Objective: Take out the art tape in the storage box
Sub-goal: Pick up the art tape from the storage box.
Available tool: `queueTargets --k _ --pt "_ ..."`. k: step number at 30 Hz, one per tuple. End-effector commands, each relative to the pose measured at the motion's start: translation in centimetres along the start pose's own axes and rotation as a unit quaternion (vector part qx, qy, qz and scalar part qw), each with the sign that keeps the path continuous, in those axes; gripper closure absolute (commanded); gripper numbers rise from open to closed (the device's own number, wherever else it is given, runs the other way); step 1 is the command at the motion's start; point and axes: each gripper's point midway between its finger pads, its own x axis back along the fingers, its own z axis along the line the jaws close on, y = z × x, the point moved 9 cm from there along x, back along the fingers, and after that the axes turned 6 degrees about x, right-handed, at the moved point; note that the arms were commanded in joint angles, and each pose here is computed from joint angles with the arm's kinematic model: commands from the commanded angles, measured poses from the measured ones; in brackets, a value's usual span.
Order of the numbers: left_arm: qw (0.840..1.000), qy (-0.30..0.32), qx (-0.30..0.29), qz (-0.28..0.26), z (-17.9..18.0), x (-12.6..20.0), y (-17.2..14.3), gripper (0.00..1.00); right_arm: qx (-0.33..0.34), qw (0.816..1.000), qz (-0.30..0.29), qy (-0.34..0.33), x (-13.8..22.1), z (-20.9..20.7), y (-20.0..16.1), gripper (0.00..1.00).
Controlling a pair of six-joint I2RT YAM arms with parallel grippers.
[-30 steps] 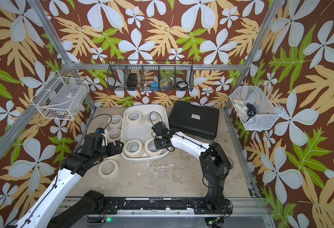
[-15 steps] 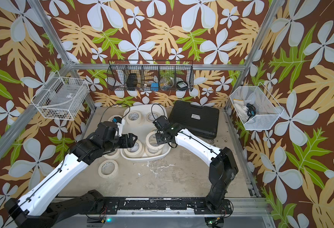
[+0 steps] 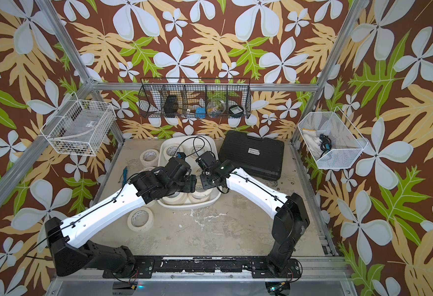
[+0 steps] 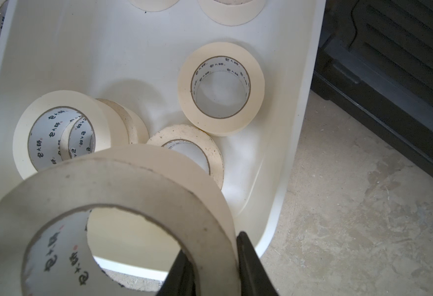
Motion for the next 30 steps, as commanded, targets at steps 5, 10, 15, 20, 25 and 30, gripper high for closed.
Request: queueTargets --k 5,10,15,20,25,30 --pt "1.000 0.005 0.013 -0.004 0.0 -2.0 -0.8 0.24 -0.011 1.000 -0.014 0.000 0.8 -0.1 0.3 0.86" --pt "1.000 0.009 0.028 -0.006 0.2 -3.4 -1.6 0.23 -0.026 1.000 -0.017 0.003 1.1 -0.1 0.3 0.85" --pt "0.999 0.020 0.037 -0.014 0.4 -4.0 -1.5 0.29 -0.032 0.999 -0.018 0.009 1.3 -0.1 0.2 0.84" --pt "0.998 0.029 0.049 -0.004 0.9 -5.3 -1.7 0.39 -0.038 0.999 -0.019 0.012 1.4 -0.2 -0.1 0.83" --pt "0.998 0.023 0.050 -0.002 0.7 -5.7 -1.8 0.55 -0.041 0.999 -0.021 0.015 1.4 -0.3 -0.4 0.82" --pt "0.999 0.012 0.052 0.000 0.5 -5.8 -1.8 0.77 -0.041 0.999 -0.019 0.017 1.3 -0.2 -0.6 0.76"
